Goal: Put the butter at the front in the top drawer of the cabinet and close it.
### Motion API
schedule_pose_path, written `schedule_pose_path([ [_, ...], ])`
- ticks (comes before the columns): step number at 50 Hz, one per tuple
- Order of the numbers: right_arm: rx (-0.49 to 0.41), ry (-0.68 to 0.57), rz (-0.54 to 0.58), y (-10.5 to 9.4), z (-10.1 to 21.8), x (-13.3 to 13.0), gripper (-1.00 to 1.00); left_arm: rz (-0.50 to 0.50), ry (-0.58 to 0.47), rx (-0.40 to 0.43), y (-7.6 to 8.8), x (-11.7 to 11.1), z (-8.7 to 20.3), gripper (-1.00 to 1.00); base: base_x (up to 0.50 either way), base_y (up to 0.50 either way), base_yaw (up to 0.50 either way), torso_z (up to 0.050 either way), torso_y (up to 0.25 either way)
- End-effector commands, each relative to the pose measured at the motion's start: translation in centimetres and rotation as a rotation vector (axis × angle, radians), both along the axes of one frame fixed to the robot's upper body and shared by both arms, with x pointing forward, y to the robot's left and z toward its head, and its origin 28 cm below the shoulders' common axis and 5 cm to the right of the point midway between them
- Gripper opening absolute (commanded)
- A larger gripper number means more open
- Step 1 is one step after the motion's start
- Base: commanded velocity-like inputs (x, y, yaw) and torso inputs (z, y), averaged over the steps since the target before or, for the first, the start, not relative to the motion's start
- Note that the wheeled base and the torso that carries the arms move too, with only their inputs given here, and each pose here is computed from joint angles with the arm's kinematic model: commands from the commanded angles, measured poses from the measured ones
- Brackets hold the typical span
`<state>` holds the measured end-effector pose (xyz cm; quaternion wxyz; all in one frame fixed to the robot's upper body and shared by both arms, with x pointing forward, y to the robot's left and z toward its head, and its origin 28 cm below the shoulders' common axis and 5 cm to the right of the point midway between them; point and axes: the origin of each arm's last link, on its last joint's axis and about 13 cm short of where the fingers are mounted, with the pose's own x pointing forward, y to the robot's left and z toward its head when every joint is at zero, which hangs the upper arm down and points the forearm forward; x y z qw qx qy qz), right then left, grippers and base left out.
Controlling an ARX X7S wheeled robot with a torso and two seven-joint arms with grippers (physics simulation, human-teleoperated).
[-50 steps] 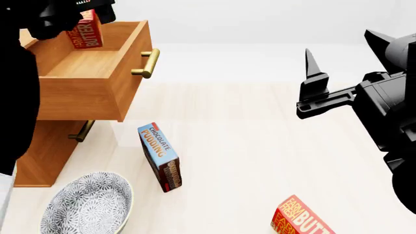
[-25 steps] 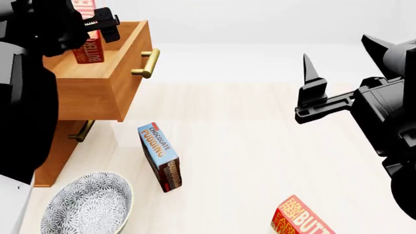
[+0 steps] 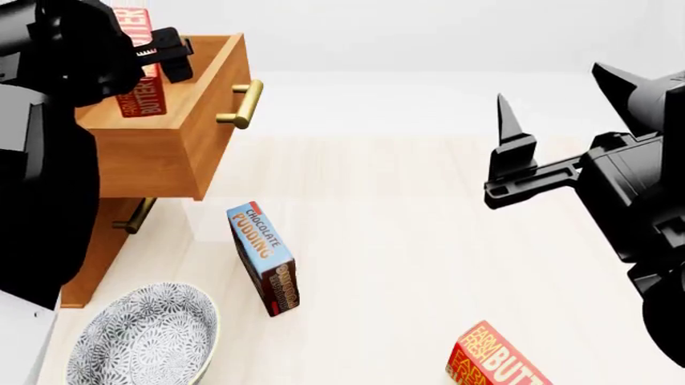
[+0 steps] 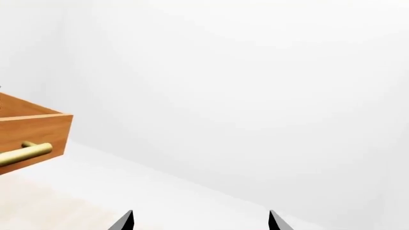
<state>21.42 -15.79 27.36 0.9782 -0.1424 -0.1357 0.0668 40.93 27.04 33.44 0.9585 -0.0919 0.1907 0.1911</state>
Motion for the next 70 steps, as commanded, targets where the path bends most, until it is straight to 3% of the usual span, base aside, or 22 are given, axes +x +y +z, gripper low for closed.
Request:
schedule_pose_path([
  [1, 0.001, 0.003, 0.002, 0.0, -0.2, 0.0, 1.0, 0.021, -0.021, -0.005, 0.3, -0.1, 0.5, -1.0, 0.0, 0.0, 0.0, 0.01, 0.0],
  [43, 0.001, 0.008, 0.006, -0.1, -0.6, -0.4, 1.0, -0.014, 0.02, 0.001, 0.2, 0.0, -0.7, -1.0, 0.0, 0.0, 0.0, 0.0, 0.001],
  [59, 0.0, 0.008, 0.012, -0.1, -0.8, -0.4, 1.0, -0.036, -0.009, -0.019, 0.0, 0.1, -0.5, -1.0, 0.0, 0.0, 0.0, 0.001, 0.0],
  [60, 0.0, 0.008, 0.013, -0.1, -0.8, -0.4, 1.0, -0.052, -0.006, -0.024, 0.0, 0.1, -0.6, 1.0, 0.0, 0.0, 0.0, 0.0, 0.0],
  [70, -0.003, 0.006, 0.017, -0.1, -0.7, -0.6, 1.0, -0.073, -0.008, -0.037, -0.1, 0.0, -0.4, 1.0, 0.0, 0.0, 0.0, 0.0, 0.001],
])
